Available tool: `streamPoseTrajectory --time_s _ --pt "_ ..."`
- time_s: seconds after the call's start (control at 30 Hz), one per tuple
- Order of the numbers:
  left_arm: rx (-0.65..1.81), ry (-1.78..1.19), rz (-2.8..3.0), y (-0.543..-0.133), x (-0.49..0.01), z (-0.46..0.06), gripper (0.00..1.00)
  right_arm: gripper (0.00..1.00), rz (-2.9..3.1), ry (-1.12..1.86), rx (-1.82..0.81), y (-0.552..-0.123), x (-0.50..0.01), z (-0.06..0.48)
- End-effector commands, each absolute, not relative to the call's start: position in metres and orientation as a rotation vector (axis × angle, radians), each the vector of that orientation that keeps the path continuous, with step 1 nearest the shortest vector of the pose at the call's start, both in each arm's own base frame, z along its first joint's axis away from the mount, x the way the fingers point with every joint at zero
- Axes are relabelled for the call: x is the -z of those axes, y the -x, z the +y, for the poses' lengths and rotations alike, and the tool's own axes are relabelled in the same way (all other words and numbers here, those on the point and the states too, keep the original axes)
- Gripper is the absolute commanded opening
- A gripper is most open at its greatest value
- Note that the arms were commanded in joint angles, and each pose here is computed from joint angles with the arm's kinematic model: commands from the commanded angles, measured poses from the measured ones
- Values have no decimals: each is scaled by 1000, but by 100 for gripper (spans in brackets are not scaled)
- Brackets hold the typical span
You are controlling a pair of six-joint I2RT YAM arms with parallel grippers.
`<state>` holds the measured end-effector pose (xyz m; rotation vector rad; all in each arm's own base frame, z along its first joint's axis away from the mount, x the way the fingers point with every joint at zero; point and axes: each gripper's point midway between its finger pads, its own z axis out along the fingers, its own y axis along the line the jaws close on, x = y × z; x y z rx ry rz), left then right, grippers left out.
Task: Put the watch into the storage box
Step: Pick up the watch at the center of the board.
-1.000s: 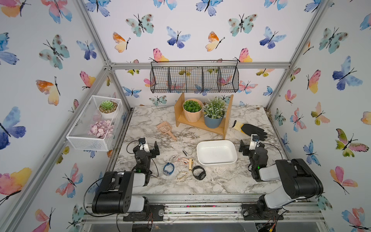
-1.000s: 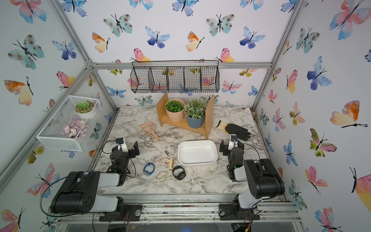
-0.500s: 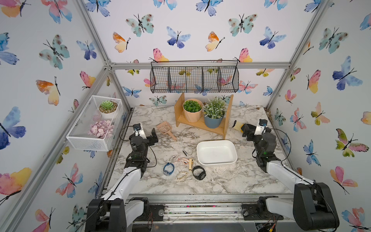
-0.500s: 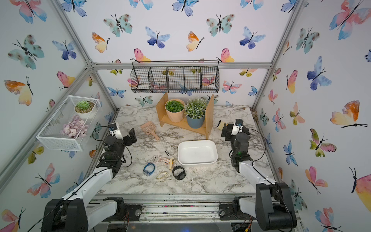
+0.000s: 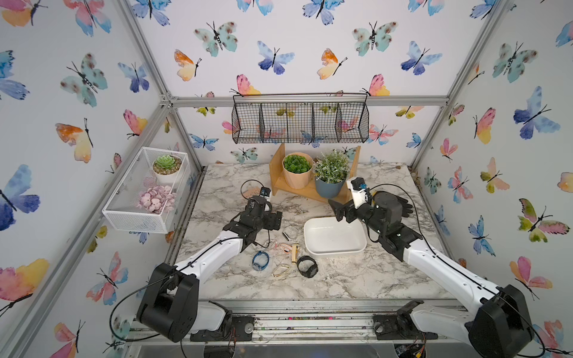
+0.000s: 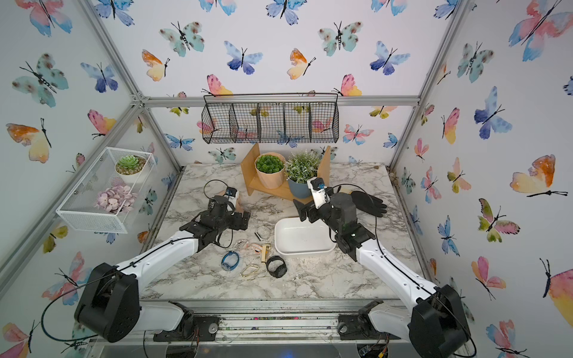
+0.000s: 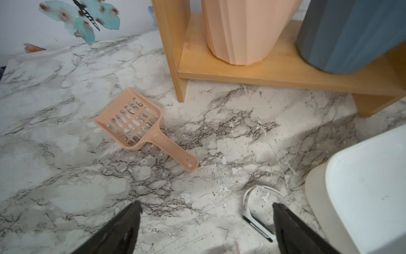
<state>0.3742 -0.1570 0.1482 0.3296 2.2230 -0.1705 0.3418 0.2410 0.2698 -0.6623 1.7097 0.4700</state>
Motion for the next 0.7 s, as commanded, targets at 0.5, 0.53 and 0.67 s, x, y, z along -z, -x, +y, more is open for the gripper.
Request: streamPoseTrajectory --time_s 0.5,0.53,0.67 --pt "199 -595 2494 -371 -66 -193 70 93 1894 936 -523 -315 -197 301" --pt "206 -614 2502 -370 -62 -196 67 93 1903 935 -516 -315 -195 300" --pt "225 -649 2533 -366 -48 -202 61 93 1924 940 -508 -316 -187 300"
